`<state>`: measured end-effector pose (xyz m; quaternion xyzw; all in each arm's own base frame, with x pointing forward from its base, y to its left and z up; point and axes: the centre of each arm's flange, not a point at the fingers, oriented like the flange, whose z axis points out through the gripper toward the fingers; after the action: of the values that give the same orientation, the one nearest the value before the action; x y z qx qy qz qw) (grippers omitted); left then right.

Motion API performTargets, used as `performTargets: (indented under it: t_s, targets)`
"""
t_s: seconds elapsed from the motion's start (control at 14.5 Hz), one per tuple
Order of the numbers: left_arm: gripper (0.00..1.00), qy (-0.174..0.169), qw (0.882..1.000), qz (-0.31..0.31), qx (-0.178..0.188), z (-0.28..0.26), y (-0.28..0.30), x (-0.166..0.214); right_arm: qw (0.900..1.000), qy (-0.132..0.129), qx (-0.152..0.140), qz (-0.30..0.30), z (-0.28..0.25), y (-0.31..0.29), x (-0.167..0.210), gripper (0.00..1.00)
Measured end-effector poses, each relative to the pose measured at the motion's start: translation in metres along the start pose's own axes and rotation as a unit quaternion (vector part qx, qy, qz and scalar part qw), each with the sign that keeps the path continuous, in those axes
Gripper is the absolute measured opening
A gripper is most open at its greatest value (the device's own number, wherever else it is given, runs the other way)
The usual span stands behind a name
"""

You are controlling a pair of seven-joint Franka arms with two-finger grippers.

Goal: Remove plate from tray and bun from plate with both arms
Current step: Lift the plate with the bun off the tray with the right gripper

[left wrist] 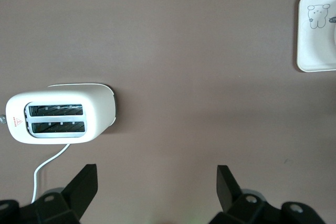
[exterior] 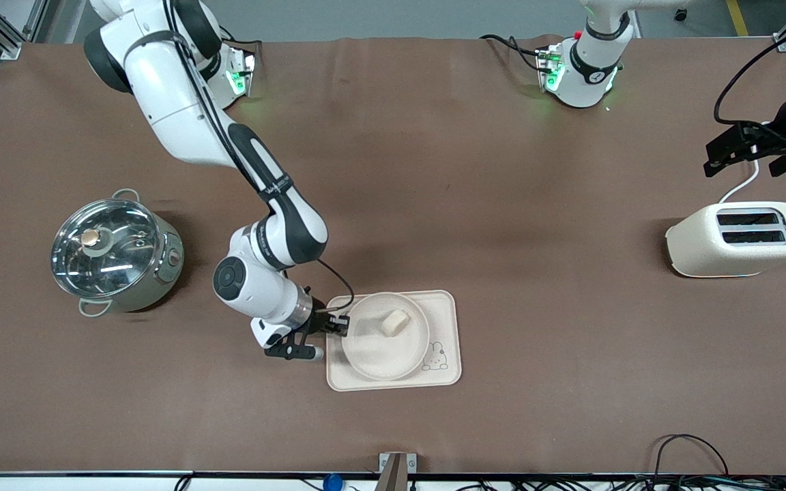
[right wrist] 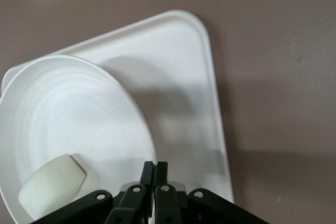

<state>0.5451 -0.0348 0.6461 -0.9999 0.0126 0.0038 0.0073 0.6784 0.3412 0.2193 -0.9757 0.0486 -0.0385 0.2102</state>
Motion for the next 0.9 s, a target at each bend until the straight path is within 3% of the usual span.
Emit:
performTargets:
  t_s: [0.35,0.62,0.9]
  targets:
    - [1.0,-0.003,1.0,0.002,0.0,0.001,0.002,0.0,0.998,-0.049,-0.026,-0.027,-0.047,0.001,-0.075,0.03]
    - [1.0,-0.009,1.0,0.008,0.0,0.003,0.008,-0.001,0.994,-0.093,-0.053,-0.039,-0.039,0.006,-0.15,0.03]
    - [1.0,-0.031,0.999,0.025,0.001,0.024,0.027,0.006,0.995,-0.072,-0.056,-0.044,-0.016,-0.005,-0.185,0.03]
